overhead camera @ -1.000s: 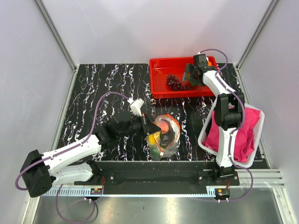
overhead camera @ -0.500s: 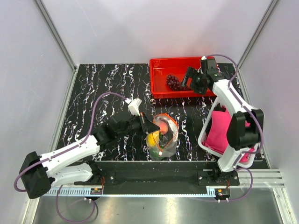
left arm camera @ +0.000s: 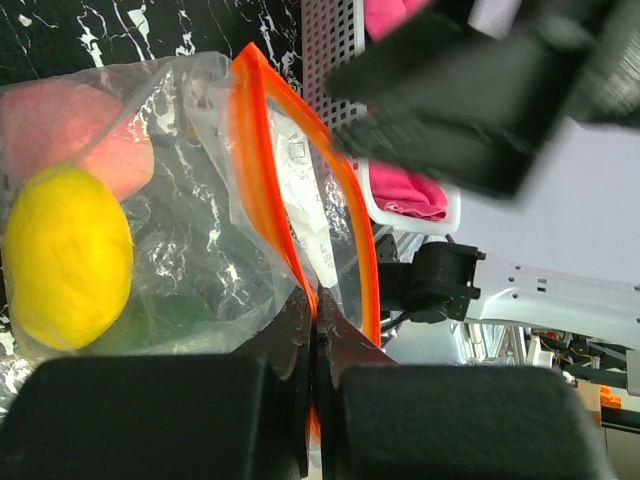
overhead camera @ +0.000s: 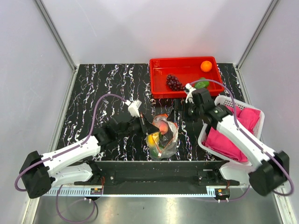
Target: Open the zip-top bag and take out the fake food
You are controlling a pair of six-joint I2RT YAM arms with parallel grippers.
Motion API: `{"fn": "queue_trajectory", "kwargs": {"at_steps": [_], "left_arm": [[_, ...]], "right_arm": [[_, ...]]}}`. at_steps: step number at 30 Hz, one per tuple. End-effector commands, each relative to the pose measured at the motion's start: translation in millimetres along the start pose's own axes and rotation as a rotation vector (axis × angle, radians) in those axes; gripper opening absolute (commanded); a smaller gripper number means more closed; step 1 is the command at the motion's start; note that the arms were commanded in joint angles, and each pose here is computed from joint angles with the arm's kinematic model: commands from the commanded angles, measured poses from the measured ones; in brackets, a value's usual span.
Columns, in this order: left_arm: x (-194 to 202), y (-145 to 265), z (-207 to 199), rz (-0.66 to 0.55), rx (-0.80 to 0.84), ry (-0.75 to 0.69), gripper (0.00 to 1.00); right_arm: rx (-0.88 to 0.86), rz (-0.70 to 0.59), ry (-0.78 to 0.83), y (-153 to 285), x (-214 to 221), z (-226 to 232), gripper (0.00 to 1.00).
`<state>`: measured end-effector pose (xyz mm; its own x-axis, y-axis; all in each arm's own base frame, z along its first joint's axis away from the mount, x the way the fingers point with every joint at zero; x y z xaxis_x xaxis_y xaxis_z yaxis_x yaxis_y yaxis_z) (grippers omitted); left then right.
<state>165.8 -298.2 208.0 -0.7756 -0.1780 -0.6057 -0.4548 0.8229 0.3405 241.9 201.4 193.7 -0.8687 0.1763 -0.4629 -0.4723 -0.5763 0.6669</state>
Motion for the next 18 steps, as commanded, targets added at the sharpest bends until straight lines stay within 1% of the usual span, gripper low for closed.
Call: {"fn": "queue_trajectory", "kwargs": {"at_steps": [1,4,6,8,9,11,12,13,15,18], "left_arm": [[-9,-3,-2,-0.035,0.002,-0.023,0.0],[-8,-3,0,-0.033,-0.005,-0.023,0.0],[-8,-3,0,-0.032,-0.006,-0.02,0.0],[-9,-4,-1,-0.034,-0.004,-0.019,0.0],[-10,-4,-3,-0.034,0.003,-0.017,0.0],[-15,-4,-8,-0.04,0.014,-0.019,0.0],[-15,-4,-10,-0.038,0.018,-0.021,0.0],[-17,-5,-13,-0.041,0.023,-0.021,0.0],[-18,-6,-15,-0.038,0.028,-0.021,0.0],[-19,-8,-22,-0.033,0.041,-0.022,0.0]], "right_arm": [[-0.027,0.02,0.066,22,26,12,1.0],[-0.072,0.02,0.098,41,33,27,1.0],[-0.139,0.02,0.108,54,35,43,0.95],[-0.19,0.039,0.098,58,40,55,0.91],[-0.197,0.042,0.093,56,41,56,0.86],[-0.221,0.047,0.072,50,44,61,0.79],[-0.226,0.055,0.062,45,44,63,0.7],[-0.242,0.053,0.054,42,44,68,0.66],[-0.251,0.069,0.047,35,49,74,0.59],[-0.253,0.077,0.025,19,55,76,0.54]]}}
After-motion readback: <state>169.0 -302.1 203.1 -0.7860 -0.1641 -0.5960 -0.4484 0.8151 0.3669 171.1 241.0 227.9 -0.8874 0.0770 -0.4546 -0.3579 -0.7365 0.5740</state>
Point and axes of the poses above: each gripper's point midway between its finger pads, its own y axis back along the fingers, its own z axis along the line the jaws close on, x = y × z, the point moved 2 cm from there along y, back along the fingers, and after that the axes turned 9 degrees about -y, right-handed, at the moved point
